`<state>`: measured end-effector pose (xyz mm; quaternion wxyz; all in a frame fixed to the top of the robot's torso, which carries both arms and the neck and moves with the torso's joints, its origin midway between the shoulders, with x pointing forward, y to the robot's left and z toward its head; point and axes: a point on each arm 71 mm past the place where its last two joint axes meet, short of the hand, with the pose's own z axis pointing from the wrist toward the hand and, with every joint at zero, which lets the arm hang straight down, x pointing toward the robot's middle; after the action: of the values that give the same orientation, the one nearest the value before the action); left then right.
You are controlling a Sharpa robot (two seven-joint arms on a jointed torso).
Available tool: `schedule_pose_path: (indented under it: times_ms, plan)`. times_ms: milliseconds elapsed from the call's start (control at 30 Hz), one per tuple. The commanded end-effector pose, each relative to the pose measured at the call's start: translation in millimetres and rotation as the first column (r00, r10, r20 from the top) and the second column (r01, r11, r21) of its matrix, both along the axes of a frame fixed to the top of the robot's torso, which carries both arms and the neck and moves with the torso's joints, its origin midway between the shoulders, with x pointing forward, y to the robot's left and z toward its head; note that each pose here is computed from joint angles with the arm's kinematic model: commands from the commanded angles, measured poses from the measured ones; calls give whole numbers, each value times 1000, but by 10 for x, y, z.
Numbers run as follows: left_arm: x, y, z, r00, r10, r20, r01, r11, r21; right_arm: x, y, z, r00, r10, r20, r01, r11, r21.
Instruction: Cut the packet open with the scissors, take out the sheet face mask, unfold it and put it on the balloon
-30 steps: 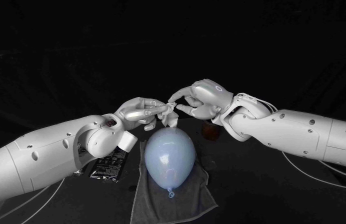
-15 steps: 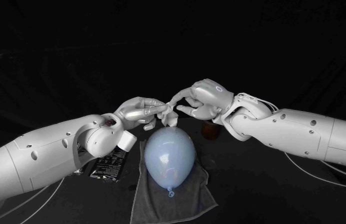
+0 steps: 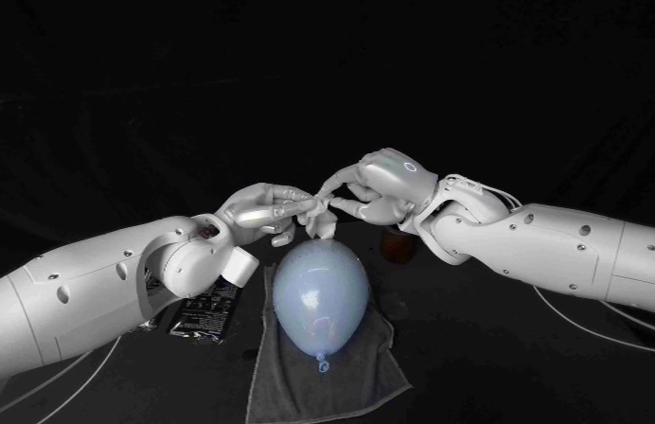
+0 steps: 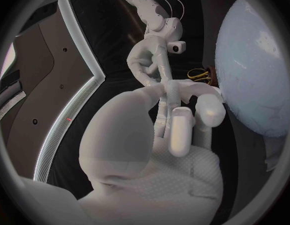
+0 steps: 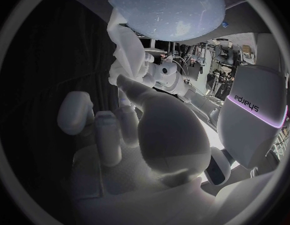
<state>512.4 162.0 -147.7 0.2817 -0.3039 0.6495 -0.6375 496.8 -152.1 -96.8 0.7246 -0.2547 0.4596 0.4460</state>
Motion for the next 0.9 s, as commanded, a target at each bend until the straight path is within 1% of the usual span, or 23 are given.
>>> schedule_pose_path:
  times_ms: [33,667,900]
  plan:
    - [-17,-28,13,1000,-23,0,23,1000,-10,23,-8,-4,1000,-15,3,15,1000,-5]
    - [-22,-32,14,1000,-25,-1,25,1000,-10,38,-17,-11,1000,-21,2,21,1000,-5]
    - [-21,-26,13,1000,-23,-1,23,1000,-9,24,-6,-16,1000,-14,0,14,1000,-10]
